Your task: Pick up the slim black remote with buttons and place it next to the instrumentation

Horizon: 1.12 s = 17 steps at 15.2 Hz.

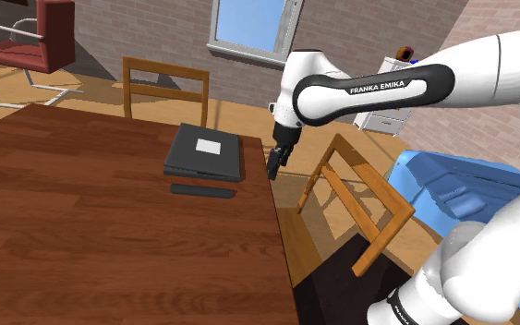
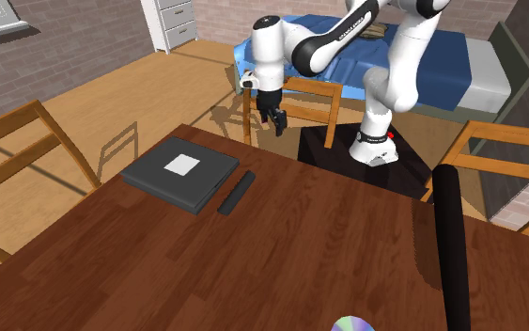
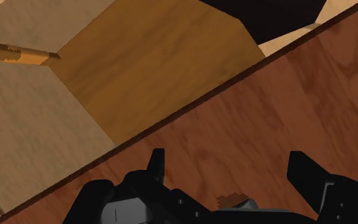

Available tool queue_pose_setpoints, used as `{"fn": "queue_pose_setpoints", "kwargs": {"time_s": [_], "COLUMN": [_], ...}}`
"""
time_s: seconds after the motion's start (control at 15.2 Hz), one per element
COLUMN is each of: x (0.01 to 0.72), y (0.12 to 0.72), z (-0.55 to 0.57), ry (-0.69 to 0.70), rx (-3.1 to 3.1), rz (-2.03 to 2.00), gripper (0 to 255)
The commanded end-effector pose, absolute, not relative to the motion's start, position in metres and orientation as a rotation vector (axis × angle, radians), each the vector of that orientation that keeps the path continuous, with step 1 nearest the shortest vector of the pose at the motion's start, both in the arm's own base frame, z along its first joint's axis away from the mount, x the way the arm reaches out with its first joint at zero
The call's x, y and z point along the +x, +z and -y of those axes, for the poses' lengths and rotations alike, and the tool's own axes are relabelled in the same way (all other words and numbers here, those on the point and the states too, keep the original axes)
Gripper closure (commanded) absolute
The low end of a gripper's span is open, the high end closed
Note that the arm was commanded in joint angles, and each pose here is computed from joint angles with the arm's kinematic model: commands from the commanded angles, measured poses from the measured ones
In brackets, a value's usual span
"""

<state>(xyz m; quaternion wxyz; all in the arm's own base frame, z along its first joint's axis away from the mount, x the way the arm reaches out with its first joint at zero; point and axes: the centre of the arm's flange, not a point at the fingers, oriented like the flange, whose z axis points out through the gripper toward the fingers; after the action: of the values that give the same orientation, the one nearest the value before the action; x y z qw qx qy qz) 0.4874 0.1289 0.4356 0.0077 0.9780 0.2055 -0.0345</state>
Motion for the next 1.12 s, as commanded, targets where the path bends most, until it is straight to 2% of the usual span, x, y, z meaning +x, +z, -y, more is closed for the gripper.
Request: {"fn": "queue_pose_setpoints", "kwargs": {"time_s": [0.0,1.06], "x": [0.506,0.609], "y": [0.427,0.358], "z": [-0.148,-0.308], "ry": [-0.088,0.061], "rx": [3.035,2.784], "rz": [-0.722,-1.306], "gripper": [0,0]}}
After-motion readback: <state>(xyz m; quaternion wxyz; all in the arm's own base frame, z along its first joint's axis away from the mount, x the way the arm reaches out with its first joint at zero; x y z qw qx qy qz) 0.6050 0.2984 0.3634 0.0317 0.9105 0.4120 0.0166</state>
